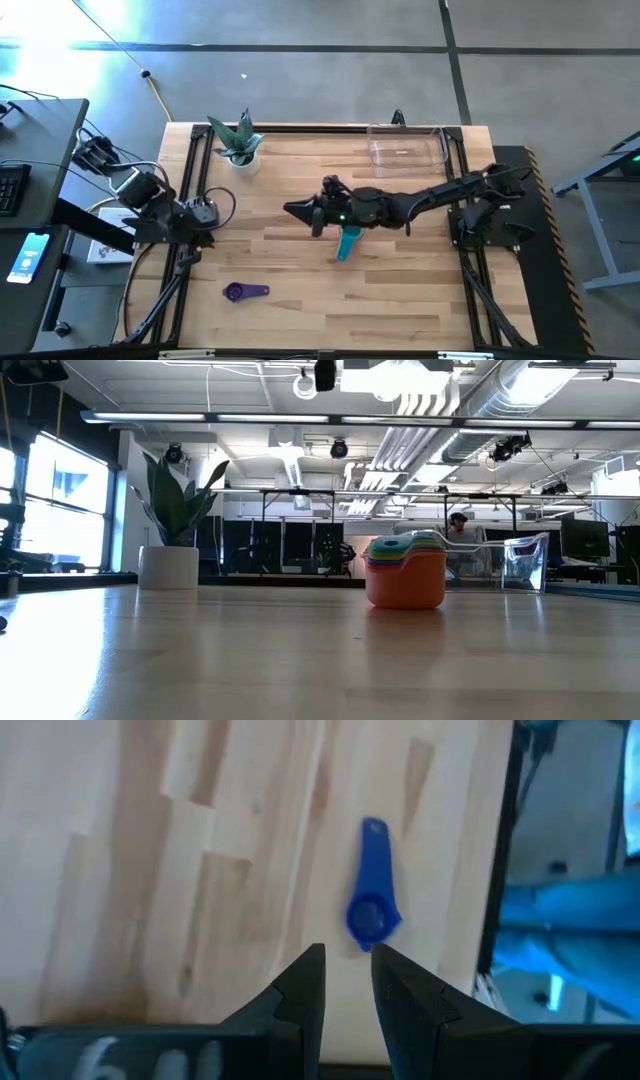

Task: Nest measuring cups in basket
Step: Stack the purple measuring cup on top of the light blue measuring cup

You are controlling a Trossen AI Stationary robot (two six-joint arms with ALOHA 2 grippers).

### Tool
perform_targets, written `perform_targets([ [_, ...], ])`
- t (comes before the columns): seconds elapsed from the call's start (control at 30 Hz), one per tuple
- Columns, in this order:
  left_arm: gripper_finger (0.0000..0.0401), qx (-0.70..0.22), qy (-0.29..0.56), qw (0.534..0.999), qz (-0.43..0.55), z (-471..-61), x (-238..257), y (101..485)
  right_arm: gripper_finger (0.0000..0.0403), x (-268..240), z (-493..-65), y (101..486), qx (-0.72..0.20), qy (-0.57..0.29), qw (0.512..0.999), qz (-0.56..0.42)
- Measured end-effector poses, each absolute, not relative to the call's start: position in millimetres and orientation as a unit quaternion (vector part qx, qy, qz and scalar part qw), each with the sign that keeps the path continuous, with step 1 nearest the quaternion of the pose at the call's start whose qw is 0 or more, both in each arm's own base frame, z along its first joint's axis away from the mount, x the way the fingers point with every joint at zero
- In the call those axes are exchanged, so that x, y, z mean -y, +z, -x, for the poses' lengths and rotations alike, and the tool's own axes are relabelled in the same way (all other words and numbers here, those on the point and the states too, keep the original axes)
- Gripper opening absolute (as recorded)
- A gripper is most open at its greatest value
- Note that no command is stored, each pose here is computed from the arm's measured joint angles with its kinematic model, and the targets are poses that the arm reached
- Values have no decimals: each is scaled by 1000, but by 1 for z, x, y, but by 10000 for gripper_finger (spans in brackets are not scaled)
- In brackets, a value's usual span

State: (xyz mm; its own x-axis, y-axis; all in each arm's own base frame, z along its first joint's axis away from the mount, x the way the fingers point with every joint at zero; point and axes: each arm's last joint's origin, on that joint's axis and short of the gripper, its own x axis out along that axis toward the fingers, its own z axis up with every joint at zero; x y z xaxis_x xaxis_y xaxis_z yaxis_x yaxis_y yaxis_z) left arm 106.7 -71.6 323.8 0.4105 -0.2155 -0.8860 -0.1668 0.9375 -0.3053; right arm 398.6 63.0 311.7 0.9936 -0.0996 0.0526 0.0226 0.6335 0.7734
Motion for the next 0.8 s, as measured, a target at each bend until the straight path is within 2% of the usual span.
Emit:
perform_targets([
  [0.23,74,-588,-41,791,165,-113,91,315,62,-50,-401,313,35,9,908,-417],
  [0.4,74,-601,-54,787,126,-121,106,307,62,-43,-402,313,21,32,914,-404],
  [0.6,74,-602,-10,795,73,-133,126,292,62,-35,-403,313,12,52,914,-403],
  [0.8,74,-620,24,782,61,-145,145,274,62,-31,-403,313,6,66,913,-402],
])
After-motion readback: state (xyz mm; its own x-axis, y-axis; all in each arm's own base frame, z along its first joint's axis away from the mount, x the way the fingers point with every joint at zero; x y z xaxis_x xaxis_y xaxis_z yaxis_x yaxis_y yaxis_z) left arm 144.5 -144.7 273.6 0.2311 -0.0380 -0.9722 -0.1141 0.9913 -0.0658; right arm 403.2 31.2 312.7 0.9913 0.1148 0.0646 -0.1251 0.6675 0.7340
